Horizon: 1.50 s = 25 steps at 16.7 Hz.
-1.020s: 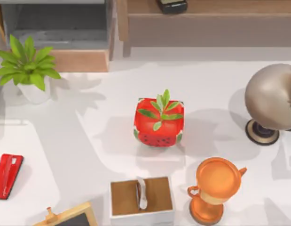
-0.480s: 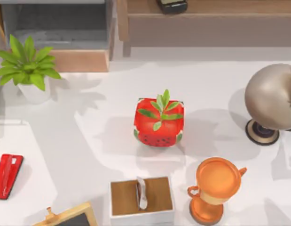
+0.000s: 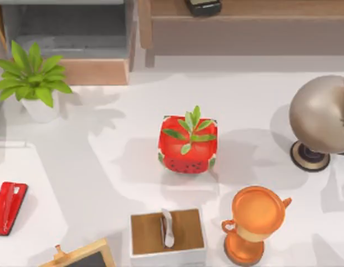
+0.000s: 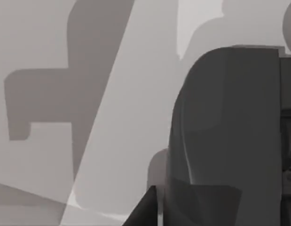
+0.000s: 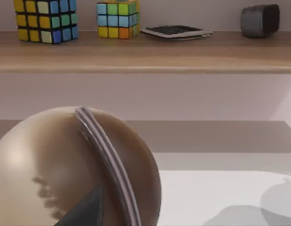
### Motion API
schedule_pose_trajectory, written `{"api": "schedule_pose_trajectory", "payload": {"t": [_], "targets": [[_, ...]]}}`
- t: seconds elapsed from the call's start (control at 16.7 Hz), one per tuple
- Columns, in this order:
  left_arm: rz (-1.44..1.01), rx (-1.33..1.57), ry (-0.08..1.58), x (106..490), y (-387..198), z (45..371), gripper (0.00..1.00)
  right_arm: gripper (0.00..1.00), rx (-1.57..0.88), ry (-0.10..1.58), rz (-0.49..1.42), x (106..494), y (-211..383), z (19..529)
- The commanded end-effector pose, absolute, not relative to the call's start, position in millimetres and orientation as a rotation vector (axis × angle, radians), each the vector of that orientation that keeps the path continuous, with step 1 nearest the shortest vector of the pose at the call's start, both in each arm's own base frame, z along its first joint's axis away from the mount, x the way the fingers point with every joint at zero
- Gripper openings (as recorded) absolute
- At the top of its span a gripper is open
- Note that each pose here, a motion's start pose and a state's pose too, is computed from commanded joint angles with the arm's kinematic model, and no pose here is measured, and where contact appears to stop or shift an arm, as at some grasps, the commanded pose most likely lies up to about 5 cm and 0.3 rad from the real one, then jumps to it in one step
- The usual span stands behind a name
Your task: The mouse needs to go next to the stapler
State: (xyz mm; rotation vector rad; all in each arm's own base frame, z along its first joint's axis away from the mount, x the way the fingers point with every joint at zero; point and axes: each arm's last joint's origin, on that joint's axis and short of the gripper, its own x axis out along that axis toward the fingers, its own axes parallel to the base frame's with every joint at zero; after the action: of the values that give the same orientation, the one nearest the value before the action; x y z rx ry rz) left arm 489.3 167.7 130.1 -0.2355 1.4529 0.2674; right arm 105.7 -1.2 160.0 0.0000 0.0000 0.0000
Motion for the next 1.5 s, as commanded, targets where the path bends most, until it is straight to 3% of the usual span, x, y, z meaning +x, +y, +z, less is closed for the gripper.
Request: {"api": "schedule_pose_trajectory", "payload": {"t": [0.36, 0.42, 1.02, 1.26, 1.5], "targets": [[0.267, -0.235, 1.453, 489.3, 167.7, 130.1, 0.02, 1.0, 0.0, 0.0, 0.0, 105.7, -1.2, 160.0], [0.267, -0.235, 1.453, 489.3, 167.7, 130.1, 0.0, 1.0, 0.0, 0.0, 0.0, 105.7, -1.2, 160.0], [0.273, -0.236, 1.436, 488.8, 169.2, 137.4, 0.0, 1.0, 0.0, 0.0, 0.0, 105.7, -1.2, 160.0], [0.313, -0.247, 1.336, 480.2, 168.9, 184.6, 0.0, 1.0, 0.0, 0.0, 0.0, 105.7, -1.2, 160.0], [0.3, -0.233, 1.225, 465.9, 131.4, 241.0, 0.0, 1.0, 0.0, 0.0, 0.0, 105.7, -1.2, 160.0]]}}
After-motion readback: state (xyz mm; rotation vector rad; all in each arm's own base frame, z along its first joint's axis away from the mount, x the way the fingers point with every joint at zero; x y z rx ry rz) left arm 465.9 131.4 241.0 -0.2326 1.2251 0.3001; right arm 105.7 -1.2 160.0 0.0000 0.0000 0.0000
